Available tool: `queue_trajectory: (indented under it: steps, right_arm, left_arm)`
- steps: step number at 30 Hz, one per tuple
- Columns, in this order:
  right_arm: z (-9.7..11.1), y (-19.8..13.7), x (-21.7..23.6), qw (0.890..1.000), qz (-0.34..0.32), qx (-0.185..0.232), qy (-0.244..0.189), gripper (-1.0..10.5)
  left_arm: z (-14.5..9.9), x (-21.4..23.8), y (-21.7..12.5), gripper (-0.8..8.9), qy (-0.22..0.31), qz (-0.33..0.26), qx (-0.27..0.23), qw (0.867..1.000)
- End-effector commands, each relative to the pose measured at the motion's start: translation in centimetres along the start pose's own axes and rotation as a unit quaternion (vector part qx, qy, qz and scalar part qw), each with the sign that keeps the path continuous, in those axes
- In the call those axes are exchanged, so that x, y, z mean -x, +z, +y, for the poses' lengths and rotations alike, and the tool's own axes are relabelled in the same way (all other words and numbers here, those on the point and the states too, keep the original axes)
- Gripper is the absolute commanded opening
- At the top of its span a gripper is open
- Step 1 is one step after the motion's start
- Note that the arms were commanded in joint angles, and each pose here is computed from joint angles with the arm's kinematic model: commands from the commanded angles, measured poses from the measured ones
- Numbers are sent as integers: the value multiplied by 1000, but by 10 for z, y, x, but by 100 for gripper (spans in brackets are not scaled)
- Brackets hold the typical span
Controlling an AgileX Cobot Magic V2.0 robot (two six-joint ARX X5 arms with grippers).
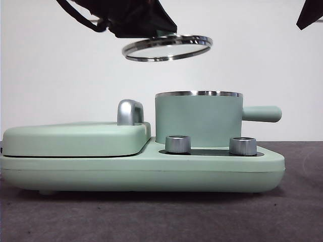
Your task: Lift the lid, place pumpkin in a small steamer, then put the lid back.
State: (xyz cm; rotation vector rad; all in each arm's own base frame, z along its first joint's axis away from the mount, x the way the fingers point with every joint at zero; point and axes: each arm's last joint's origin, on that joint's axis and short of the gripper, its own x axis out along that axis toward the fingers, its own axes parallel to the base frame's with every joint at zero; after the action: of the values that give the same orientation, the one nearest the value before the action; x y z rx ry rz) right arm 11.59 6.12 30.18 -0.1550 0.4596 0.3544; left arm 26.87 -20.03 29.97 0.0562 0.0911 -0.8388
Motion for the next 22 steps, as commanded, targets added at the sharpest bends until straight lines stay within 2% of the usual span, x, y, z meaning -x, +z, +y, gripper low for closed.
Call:
queue_trajectory:
  steps: [1, 22]
  right_arm:
    - [1, 2, 0, 1000, -5, -6, 2, 398]
    - [1, 2, 0, 1000, -5, -6, 2, 398]
  left_arm:
    - [-4, -9, 5, 10, -9, -35, -12, 999]
    - [-11, -38, -22, 10, -26, -19, -23, 999]
